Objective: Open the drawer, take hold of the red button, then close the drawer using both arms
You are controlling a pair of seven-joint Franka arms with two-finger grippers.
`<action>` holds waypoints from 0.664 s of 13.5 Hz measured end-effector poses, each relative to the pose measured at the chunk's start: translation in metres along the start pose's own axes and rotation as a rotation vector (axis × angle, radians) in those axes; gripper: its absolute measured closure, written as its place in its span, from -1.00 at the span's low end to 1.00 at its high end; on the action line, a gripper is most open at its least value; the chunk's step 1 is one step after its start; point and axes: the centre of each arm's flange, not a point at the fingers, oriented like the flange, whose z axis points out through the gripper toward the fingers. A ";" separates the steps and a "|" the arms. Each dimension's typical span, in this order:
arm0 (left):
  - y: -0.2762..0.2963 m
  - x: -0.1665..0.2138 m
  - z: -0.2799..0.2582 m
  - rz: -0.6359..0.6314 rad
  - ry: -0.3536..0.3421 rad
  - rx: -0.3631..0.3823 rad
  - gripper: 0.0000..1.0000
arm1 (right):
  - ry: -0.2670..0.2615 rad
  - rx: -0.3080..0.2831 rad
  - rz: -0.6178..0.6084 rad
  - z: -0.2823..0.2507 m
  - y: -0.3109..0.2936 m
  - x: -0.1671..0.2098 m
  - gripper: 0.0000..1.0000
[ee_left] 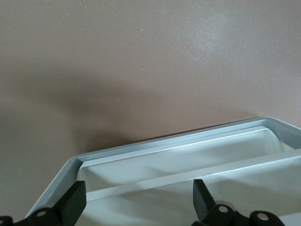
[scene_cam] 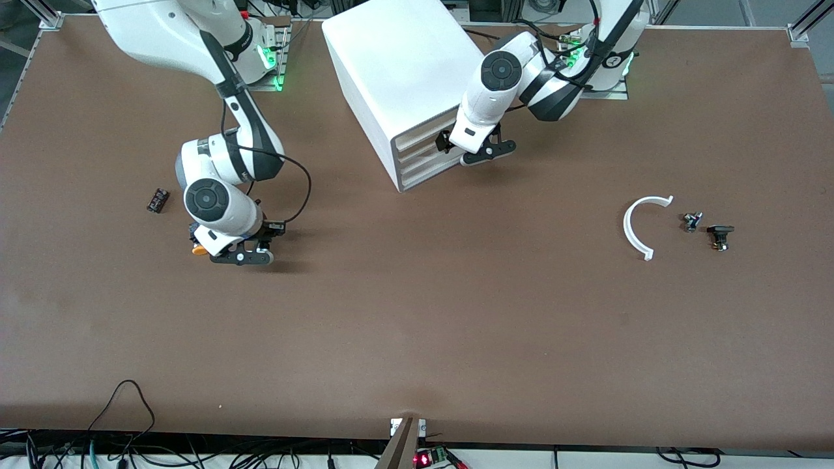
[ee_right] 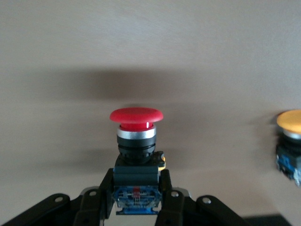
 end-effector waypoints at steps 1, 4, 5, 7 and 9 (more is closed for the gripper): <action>-0.005 0.013 -0.004 0.017 0.009 -0.006 -1.00 | 0.010 0.003 -0.010 0.015 0.011 -0.005 0.18; -0.051 0.108 -0.038 0.135 0.081 -0.034 -1.00 | 0.021 0.008 -0.030 0.023 0.018 -0.010 0.18; -0.069 0.139 -0.051 0.184 0.108 -0.042 -1.00 | 0.020 0.007 -0.030 0.024 0.018 -0.010 0.17; -0.104 0.193 -0.085 0.308 0.176 -0.052 -1.00 | 0.025 0.009 -0.008 0.021 0.018 -0.008 -0.17; -0.136 0.228 -0.124 0.410 0.208 -0.034 -1.00 | 0.015 0.004 0.015 0.001 0.017 0.004 -0.56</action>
